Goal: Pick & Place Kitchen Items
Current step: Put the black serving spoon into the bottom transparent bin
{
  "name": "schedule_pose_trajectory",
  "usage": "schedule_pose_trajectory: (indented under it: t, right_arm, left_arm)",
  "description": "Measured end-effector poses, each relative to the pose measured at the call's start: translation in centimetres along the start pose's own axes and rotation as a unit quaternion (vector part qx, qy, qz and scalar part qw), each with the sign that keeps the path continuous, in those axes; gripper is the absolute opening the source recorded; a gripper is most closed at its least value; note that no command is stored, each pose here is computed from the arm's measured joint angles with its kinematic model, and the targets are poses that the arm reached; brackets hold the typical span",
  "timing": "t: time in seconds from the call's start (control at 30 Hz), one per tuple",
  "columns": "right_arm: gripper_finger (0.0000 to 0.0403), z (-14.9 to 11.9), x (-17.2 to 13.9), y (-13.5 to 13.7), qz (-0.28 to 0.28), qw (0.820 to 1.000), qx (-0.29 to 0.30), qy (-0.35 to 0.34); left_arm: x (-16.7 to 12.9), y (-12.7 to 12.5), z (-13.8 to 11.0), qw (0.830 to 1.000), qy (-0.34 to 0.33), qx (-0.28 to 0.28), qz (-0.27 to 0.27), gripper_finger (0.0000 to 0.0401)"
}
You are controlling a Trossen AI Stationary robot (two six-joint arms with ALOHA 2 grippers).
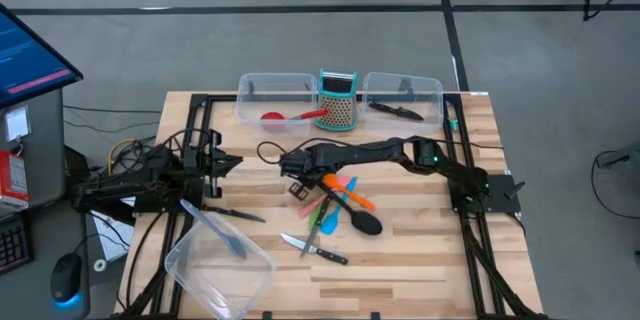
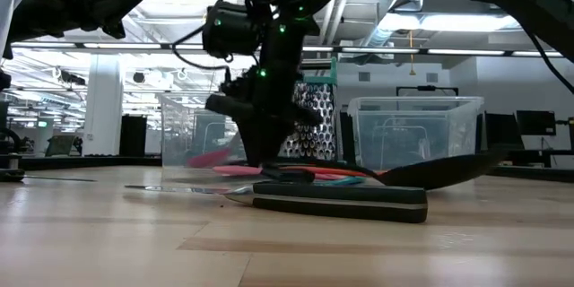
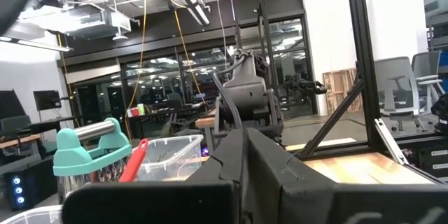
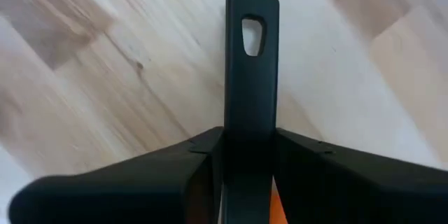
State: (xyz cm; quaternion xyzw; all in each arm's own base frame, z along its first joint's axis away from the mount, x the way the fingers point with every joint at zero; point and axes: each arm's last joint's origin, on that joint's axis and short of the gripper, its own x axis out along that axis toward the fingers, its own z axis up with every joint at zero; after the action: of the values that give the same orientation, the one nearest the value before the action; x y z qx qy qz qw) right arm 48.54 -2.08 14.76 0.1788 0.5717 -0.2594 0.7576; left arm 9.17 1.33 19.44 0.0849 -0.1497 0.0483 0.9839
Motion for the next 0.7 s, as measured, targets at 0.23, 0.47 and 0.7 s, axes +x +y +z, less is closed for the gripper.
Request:
schedule_pose_trajectory:
  t: [0.23, 0.47, 0.7]
  right_arm:
    - [0.0079, 1.0, -3.6, 1.7, 0.017, 0.999, -0.03, -0.035]
    - [0.0079, 1.9, -10.5, 3.6, 0.018, 0.989, -0.07, -0.129]
    - [0.0079, 0.6, -18.5, 3.5, 0.056, 0.969, -0.07, -0.229]
  left_arm:
    - [0.0, 0.0, 0.0, 1.0, -0.003, 0.0, 0.0, 0.0003]
    - [0.0, 0.0, 0.1, 1.0, -0.003, 0.001, 0.0, 0.0003]
    - [0.0, 0.0, 0.1, 1.0, -0.005, 0.0, 0.0, 0.0003]
